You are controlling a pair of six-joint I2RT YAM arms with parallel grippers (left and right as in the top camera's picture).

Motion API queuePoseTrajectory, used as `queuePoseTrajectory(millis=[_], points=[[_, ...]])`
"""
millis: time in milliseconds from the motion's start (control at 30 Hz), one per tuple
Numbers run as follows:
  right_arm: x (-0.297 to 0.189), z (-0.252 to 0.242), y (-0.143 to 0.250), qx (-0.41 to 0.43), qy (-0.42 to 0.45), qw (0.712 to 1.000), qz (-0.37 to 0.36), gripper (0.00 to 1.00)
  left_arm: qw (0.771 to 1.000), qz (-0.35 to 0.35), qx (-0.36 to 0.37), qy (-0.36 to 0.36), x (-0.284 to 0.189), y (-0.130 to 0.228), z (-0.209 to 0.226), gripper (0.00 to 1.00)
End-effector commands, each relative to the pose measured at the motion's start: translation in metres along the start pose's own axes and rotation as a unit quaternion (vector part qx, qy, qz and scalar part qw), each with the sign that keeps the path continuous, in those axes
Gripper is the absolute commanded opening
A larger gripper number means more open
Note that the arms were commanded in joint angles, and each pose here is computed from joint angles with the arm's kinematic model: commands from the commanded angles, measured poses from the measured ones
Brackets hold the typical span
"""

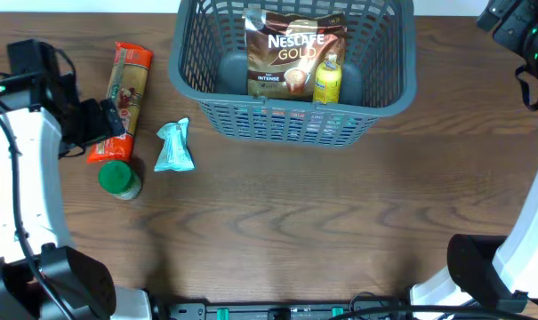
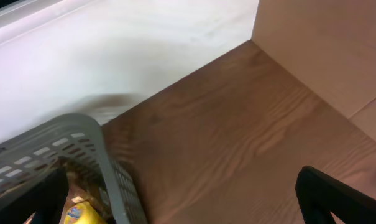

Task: Pack container
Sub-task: 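Move the left gripper to the green-lidded jar and grasp it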

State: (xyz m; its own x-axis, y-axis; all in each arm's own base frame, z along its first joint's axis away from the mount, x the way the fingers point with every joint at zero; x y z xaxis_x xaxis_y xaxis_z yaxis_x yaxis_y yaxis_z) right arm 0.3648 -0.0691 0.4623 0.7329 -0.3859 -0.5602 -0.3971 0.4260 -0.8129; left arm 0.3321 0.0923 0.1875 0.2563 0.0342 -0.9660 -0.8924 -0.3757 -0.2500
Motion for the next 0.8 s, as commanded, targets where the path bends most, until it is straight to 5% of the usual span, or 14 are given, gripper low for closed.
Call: queuePoseTrajectory(millis=[0,767], points=[[0.001,-0.003,-0.001,0.008,0.008,1.000,-0.001,0.99,1.000,0.008,0.013,0.024,0.009,0.007,-0.002,0.98],[0.001,-0.003,-0.001,0.008,0.008,1.000,-0.001,0.99,0.998,0.050,0.027,0.022,0.103,0.062,0.007,0.98]])
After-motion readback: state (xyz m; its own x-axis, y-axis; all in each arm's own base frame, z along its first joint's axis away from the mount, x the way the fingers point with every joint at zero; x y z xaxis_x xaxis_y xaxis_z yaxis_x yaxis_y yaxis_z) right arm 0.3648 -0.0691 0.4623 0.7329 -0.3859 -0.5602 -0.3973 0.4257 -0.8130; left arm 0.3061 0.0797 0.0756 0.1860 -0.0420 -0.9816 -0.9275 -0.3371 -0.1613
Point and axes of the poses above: each gripper's point midway between its finger pads, its own x axis out along the fingers, its own z axis along the line the jaws close on, y = z × x, the point moved 1 cm from there along -x, back along the fingers, and after that the axes turned 1 degree about x, right-handed, at the moved point
